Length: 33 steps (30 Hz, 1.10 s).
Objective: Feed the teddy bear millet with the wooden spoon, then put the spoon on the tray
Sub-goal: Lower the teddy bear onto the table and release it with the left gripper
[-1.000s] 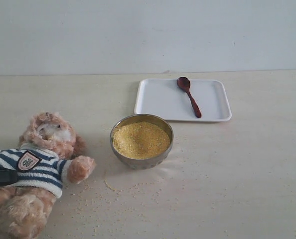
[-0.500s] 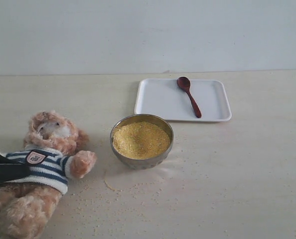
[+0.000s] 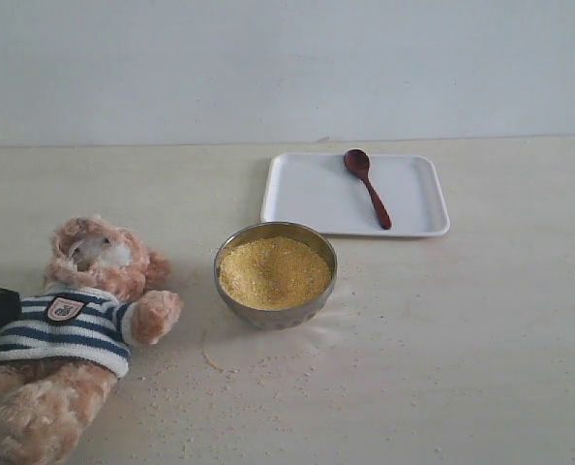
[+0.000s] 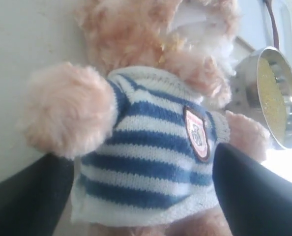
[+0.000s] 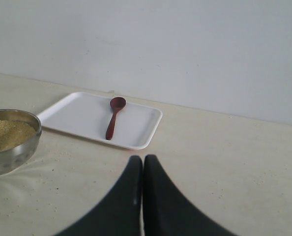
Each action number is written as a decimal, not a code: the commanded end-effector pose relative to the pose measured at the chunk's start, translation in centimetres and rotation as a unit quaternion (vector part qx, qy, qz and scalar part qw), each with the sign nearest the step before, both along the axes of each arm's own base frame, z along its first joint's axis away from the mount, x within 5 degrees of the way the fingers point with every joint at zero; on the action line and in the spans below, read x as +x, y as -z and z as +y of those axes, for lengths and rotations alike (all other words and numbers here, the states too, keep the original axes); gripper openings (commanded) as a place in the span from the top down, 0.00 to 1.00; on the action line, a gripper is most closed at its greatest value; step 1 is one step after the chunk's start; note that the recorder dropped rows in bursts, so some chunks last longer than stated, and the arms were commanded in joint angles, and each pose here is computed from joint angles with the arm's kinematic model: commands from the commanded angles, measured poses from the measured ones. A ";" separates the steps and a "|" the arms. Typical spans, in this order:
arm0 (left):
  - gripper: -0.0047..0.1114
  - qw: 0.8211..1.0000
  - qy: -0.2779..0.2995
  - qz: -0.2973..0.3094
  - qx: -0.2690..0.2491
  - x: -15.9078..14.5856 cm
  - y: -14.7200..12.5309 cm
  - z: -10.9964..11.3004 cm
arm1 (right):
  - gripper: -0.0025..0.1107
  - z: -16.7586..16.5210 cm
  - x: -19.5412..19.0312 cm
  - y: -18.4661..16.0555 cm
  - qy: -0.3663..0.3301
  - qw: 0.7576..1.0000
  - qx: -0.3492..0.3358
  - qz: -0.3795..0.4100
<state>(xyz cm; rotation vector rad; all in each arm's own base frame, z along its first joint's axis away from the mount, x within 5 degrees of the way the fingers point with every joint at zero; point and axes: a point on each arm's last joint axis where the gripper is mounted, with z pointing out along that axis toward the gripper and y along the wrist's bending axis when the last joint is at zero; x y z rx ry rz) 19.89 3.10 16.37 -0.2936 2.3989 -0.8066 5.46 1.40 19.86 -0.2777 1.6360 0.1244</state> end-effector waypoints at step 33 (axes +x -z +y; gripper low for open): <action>0.91 0.962 0.068 -0.254 -0.073 -5.5 -13.1 -4.4 | 0.98 0.0 0.0 0.1 0.004 1.000 0.004 -0.002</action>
